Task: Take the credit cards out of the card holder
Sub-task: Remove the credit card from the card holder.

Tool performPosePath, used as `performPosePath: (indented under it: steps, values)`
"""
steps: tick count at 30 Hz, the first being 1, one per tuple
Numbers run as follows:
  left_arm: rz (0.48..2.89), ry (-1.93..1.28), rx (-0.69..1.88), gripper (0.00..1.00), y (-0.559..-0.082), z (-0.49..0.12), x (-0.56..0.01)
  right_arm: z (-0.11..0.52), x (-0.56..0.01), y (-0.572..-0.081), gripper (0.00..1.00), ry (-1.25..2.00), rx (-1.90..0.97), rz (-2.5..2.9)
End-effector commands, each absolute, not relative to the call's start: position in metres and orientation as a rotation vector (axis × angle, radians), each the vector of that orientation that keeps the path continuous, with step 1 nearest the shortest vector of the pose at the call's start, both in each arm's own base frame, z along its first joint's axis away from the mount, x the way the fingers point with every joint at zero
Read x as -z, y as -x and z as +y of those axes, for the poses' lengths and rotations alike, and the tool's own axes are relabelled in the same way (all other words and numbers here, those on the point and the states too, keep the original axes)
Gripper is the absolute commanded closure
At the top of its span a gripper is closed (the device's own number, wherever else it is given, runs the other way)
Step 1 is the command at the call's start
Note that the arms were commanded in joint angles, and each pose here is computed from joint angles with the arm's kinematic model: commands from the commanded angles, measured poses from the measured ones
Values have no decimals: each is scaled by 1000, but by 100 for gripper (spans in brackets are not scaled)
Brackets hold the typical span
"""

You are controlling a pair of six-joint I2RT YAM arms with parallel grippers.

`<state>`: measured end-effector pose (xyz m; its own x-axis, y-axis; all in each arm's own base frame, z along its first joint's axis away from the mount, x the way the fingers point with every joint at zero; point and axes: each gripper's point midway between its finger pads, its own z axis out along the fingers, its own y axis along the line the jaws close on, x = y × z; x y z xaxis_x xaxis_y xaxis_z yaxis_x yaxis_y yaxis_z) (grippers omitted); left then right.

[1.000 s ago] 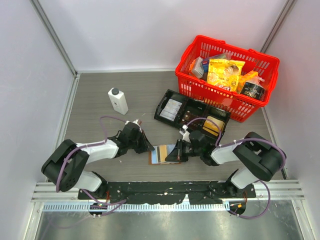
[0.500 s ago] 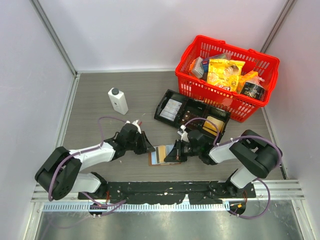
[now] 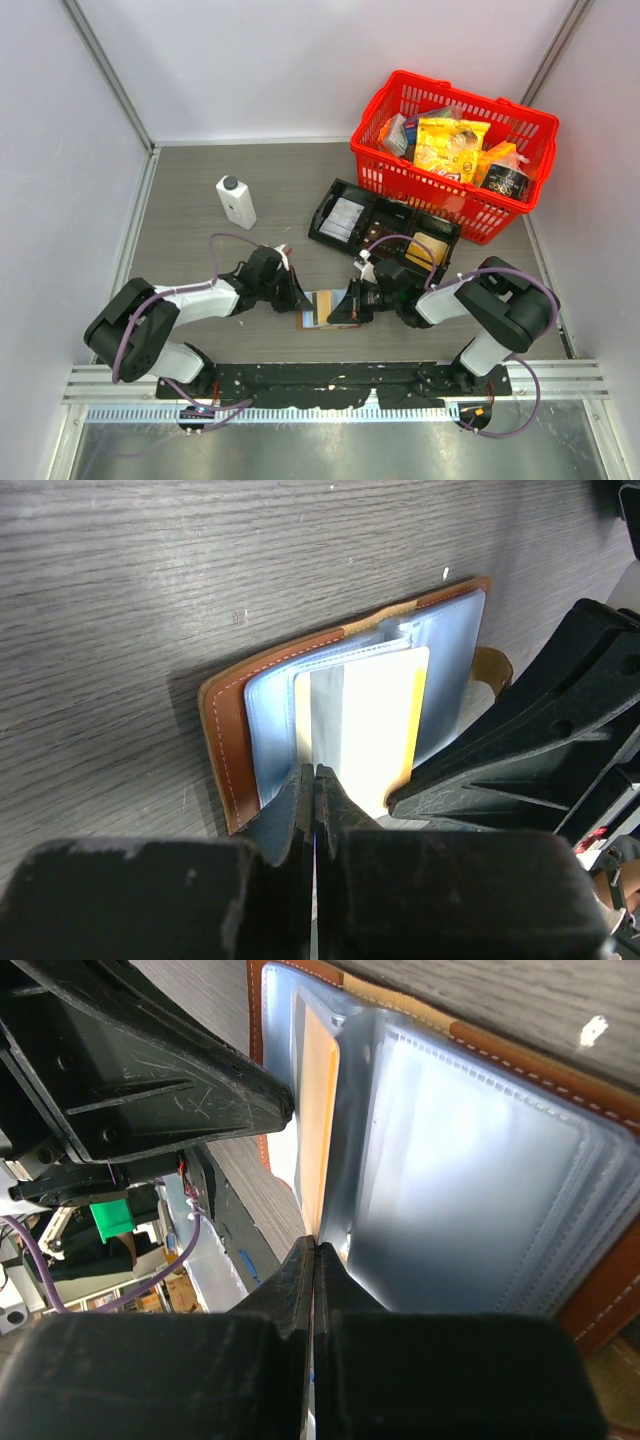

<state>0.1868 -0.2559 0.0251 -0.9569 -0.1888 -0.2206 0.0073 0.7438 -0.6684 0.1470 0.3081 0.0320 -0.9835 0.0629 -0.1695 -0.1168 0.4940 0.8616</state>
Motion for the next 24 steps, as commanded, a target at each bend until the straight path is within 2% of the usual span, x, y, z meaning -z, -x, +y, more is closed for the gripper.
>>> performPosePath:
  steps: [1,12,14,21,23,24]
  values:
    - [2721,110,990,100,-181,-253,-15,318,-45,-156,99,93,-1533,2485]
    - [2893,45,536,100,-166,-209,18,303,-50,-168,97,54,-1436,2486]
    - [2910,30,486,100,-164,-206,22,300,-49,-171,95,53,-1406,2499]
    - [2924,9,417,100,-163,-204,26,295,-51,-176,96,46,-1387,2503]
    - [2923,9,415,100,-163,-203,26,295,-51,-177,89,43,-1379,2504]
    - [2921,11,417,100,-164,-204,26,295,-51,-179,80,40,-1374,2503]
